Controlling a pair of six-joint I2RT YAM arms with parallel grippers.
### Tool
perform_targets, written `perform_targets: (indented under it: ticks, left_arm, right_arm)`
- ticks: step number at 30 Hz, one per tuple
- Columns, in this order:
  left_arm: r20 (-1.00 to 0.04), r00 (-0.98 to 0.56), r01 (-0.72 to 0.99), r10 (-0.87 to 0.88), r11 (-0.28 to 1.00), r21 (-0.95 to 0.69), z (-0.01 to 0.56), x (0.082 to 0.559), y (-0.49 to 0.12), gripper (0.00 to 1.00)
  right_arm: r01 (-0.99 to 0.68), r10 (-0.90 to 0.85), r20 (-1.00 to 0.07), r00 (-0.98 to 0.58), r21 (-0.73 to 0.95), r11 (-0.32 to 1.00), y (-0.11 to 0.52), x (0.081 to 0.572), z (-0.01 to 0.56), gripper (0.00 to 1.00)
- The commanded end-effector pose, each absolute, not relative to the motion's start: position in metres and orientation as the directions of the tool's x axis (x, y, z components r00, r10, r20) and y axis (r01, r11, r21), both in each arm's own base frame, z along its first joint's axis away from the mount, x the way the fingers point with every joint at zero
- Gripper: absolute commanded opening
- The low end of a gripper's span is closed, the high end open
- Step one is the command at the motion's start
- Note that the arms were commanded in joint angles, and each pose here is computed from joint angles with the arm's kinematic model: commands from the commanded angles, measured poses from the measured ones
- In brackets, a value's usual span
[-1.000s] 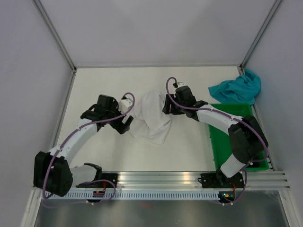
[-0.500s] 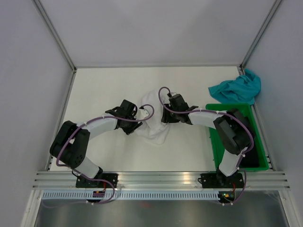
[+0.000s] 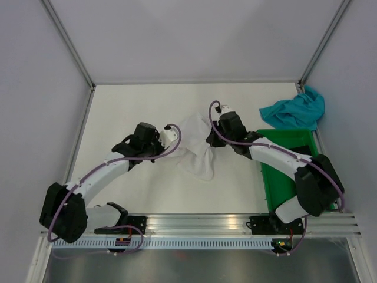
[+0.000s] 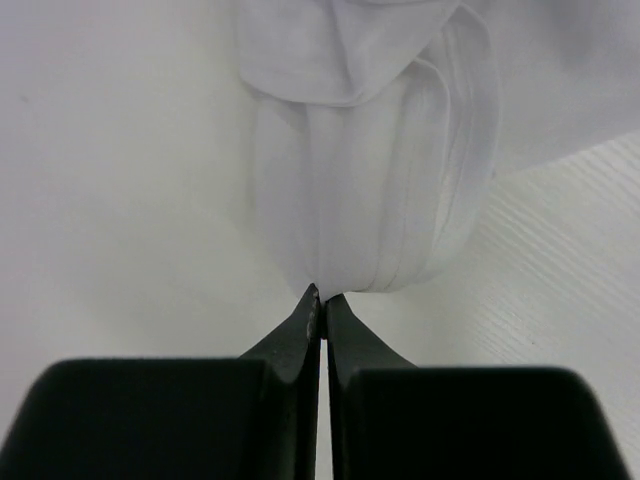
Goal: Roll the t-shirts
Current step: Flatten the tshirt
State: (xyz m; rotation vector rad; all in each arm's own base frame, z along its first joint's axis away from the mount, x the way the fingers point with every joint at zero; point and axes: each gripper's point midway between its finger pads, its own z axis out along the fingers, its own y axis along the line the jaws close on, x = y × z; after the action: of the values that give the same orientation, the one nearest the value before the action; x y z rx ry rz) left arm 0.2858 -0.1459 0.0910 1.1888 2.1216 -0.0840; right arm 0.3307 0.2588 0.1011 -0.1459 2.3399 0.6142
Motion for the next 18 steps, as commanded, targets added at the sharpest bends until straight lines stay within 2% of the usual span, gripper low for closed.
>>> perform_targets:
  ticks: [1,3,6,12,16,18]
  left_arm:
    - [-0.704,-0.225,0.761,0.674,0.572,0.305,0.148,0.276,-0.147,0.02]
    - [-0.737,-0.186,0.738,0.650,0.588,0.332,0.175,0.270,-0.142,0.02]
    - [-0.747,-0.213,0.707,0.629,0.627,0.326,0.206,0.262,-0.132,0.02]
    - [-0.776,-0.231,0.498,0.588,0.756,0.425,0.282,0.263,-0.089,0.02]
    - [-0.807,-0.197,0.372,0.557,0.804,0.464,0.324,0.259,-0.067,0.02]
    - [-0.817,-0.180,0.415,0.549,0.795,0.443,0.327,0.248,-0.072,0.02]
  right_arm:
    - [-0.347,0.093,-0.780,-0.618,0.378,0.858,0.252,0.325,0.181,0.00]
    - [-0.371,0.099,-0.806,-0.583,0.372,0.851,0.244,0.315,0.211,0.00]
    - [-0.406,0.118,-0.829,-0.547,0.386,0.829,0.239,0.301,0.248,0.00]
    - [-0.455,0.194,-0.866,-0.461,0.418,0.786,0.227,0.279,0.318,0.00]
    - [-0.454,0.223,-0.868,-0.444,0.432,0.779,0.219,0.268,0.338,0.00]
    - [-0.453,0.233,-0.869,-0.437,0.437,0.777,0.217,0.267,0.339,0.00]
